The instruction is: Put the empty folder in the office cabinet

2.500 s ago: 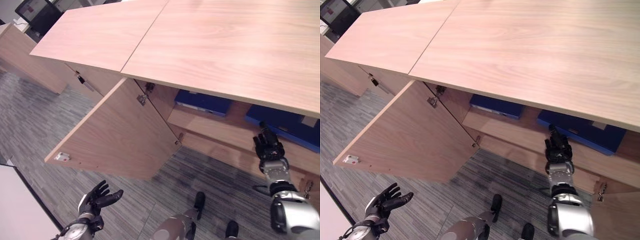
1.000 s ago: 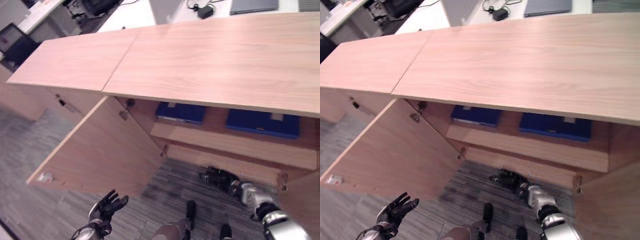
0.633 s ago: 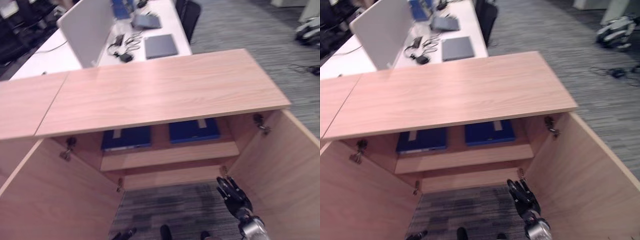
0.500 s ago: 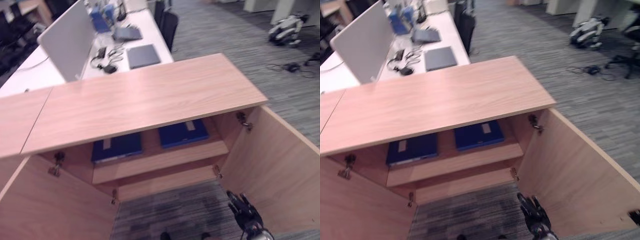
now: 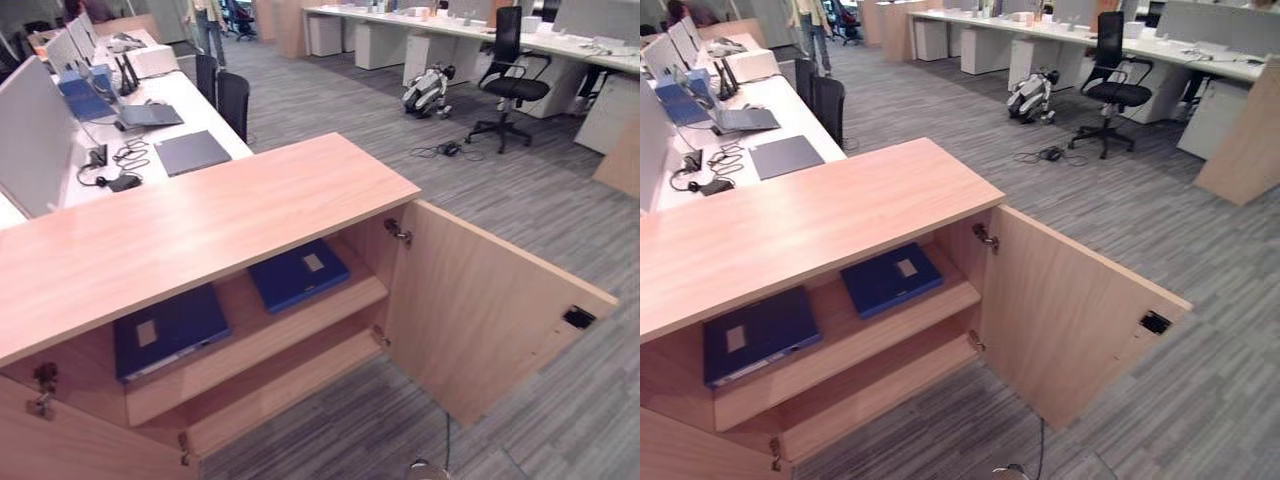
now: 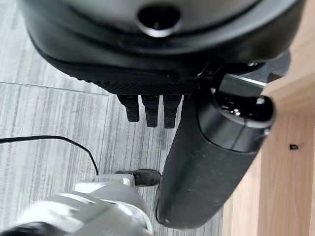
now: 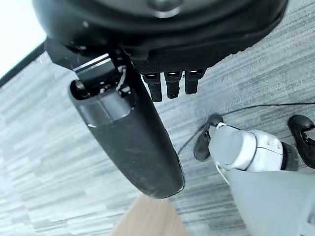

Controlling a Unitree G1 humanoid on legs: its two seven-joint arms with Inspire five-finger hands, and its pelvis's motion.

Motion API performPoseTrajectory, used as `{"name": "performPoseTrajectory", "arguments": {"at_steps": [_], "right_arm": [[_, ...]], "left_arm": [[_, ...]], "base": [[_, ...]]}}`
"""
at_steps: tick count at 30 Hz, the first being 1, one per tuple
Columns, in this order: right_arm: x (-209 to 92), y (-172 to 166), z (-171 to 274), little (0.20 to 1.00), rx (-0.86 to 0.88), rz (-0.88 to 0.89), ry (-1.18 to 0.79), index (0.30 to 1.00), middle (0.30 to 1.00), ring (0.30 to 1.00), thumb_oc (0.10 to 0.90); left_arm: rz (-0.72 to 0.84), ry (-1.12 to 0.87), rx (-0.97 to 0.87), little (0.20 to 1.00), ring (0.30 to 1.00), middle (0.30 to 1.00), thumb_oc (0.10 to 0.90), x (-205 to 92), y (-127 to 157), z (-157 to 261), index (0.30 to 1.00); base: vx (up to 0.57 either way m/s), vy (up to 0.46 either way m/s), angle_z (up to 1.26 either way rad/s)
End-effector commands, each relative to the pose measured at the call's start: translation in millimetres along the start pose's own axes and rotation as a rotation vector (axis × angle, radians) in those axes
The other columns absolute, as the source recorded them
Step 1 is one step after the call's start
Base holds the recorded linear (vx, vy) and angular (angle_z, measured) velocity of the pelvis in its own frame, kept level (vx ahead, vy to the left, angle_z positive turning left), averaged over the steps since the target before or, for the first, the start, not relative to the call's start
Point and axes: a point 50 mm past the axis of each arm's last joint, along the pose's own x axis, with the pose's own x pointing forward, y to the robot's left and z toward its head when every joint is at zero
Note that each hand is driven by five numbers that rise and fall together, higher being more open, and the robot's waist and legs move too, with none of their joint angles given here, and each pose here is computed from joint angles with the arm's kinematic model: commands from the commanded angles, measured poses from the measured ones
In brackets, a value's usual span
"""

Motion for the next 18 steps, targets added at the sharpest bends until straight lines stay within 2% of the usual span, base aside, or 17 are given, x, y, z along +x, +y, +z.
{"name": "performPoseTrajectory", "arguments": {"at_steps": [1, 4, 5, 7, 8, 10, 14, 16, 17, 18], "right_arm": [[0, 21, 34, 0.9, -0.055, 0.068, -0.135, 0.9, 0.9, 0.9, 0.8], [-3, 24, 55, 0.9, -0.105, 0.07, -0.213, 0.9, 0.9, 0.9, 0.8], [-8, 36, 79, 0.9, -0.193, 0.101, -0.313, 0.9, 0.9, 0.9, 0.8], [-13, 44, 94, 0.9, -0.256, 0.118, -0.373, 0.9, 0.9, 0.9, 0.8], [-21, 60, 113, 0.9, -0.341, 0.153, -0.46, 0.9, 0.9, 0.9, 0.8], [-55, 101, 163, 0.9, -0.649, 0.191, -0.73, 0.9, 0.9, 0.9, 0.8], [-93, 147, 194, 0.9, -0.86, 0.259, -0.96, 0.9, 0.9, 0.9, 0.8], [-102, 158, 197, 0.9, -0.895, 0.284, -1.006, 0.9, 0.9, 0.9, 0.8], [-121, 180, 205, 0.9, -0.976, 0.342, -1.087, 0.9, 0.9, 0.9, 0.8], [-121, 181, 205, 0.9, -0.977, 0.343, -1.089, 0.9, 0.9, 0.9, 0.8]], "left_arm": [[0.063, -0.041, -0.018, 0.9, 0.9, 0.9, 0.8, -4, 22, 20, 0.9], [0.06, -0.055, -0.042, 0.9, 0.9, 0.9, 0.8, -4, 23, 22, 0.9], [0.064, -0.075, -0.058, 0.9, 0.9, 0.9, 0.8, -5, 26, 25, 0.9], [0.061, -0.082, -0.058, 0.9, 0.9, 0.9, 0.8, -5, 26, 26, 0.9], [0.051, -0.091, -0.05, 0.9, 0.9, 0.9, 0.8, -5, 24, 29, 0.9], [0.005, -0.14, -0.011, 0.9, 0.9, 0.9, 0.8, -5, 12, 41, 0.9], [-0.041, -0.168, 0.04, 0.9, 0.9, 0.9, 0.8, -4, -2, 49, 0.9], [-0.046, -0.17, 0.043, 0.9, 0.9, 0.9, 0.8, -4, -4, 50, 0.9], [-0.054, -0.175, 0.065, 0.9, 0.9, 0.9, 0.8, -5, -6, 52, 0.9], [-0.056, -0.175, 0.063, 0.9, 0.9, 0.9, 0.8, -5, -7, 52, 0.9]], "base": [[0.02, -0.068, -0.42], [0.03, -0.111, -0.6], [0.04, -0.167, -0.78], [0.02, -0.139, -0.45], [0.01, -0.19, -0.29], [0.03, -0.198, -0.65], [0.04, -0.097, -0.42], [0.02, -0.071, 0.07], [0.02, -0.081, 0.0], [0.02, -0.073, -0.05]]}}
